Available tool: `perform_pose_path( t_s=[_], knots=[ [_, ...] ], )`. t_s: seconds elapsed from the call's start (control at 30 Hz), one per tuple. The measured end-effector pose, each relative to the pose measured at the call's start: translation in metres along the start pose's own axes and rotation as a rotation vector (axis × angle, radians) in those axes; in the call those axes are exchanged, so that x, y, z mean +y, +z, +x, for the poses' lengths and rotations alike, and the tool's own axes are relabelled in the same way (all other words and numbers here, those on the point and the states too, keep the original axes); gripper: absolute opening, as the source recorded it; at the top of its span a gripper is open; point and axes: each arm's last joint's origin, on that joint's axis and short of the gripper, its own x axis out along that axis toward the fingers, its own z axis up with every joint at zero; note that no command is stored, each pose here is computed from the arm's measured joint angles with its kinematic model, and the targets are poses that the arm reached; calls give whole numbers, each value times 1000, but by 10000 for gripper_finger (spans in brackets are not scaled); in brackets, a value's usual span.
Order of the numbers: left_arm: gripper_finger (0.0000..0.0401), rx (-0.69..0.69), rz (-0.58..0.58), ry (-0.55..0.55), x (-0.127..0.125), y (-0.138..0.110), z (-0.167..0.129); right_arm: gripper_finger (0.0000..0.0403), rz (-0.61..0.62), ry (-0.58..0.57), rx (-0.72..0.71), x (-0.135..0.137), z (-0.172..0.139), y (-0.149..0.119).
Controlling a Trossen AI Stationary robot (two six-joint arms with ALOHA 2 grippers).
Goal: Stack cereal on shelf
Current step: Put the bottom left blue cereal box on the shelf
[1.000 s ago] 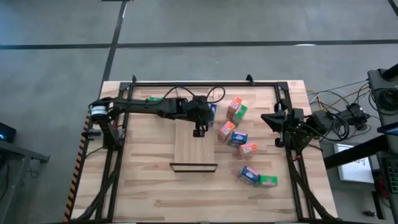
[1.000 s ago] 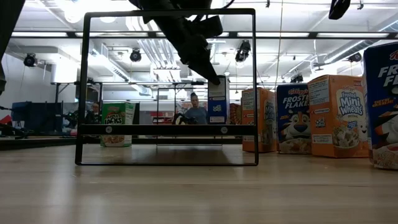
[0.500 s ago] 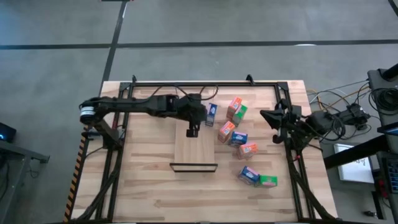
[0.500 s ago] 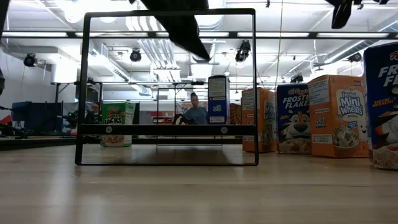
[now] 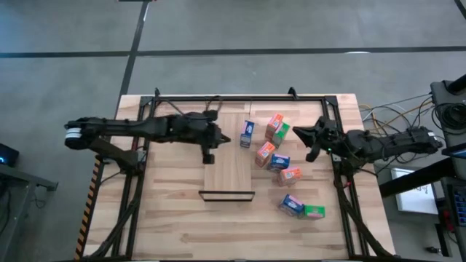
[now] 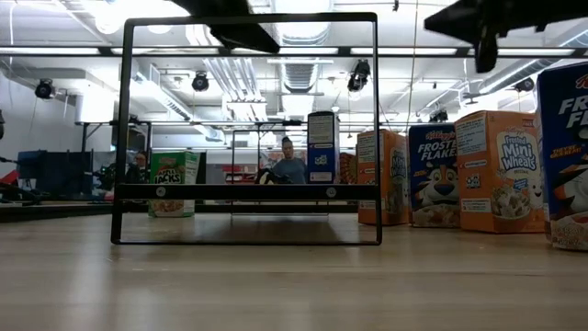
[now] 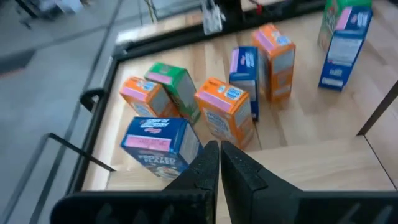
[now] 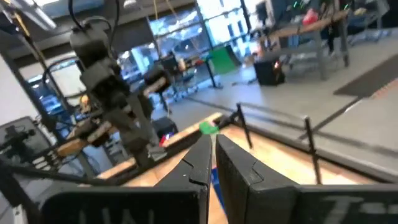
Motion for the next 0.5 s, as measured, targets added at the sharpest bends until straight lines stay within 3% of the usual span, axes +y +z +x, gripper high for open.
perform_pose_path(
  t_s=[0.27, 0.5],
  knots=[
    [0, -129, 27, 48, -4, -20, -20, 12, 42, -69, 156, -15, 32, -22],
    [0, -80, 148, 154, -2, -27, -18, 12, 112, -97, 273, -20, 52, -45]
  ],
)
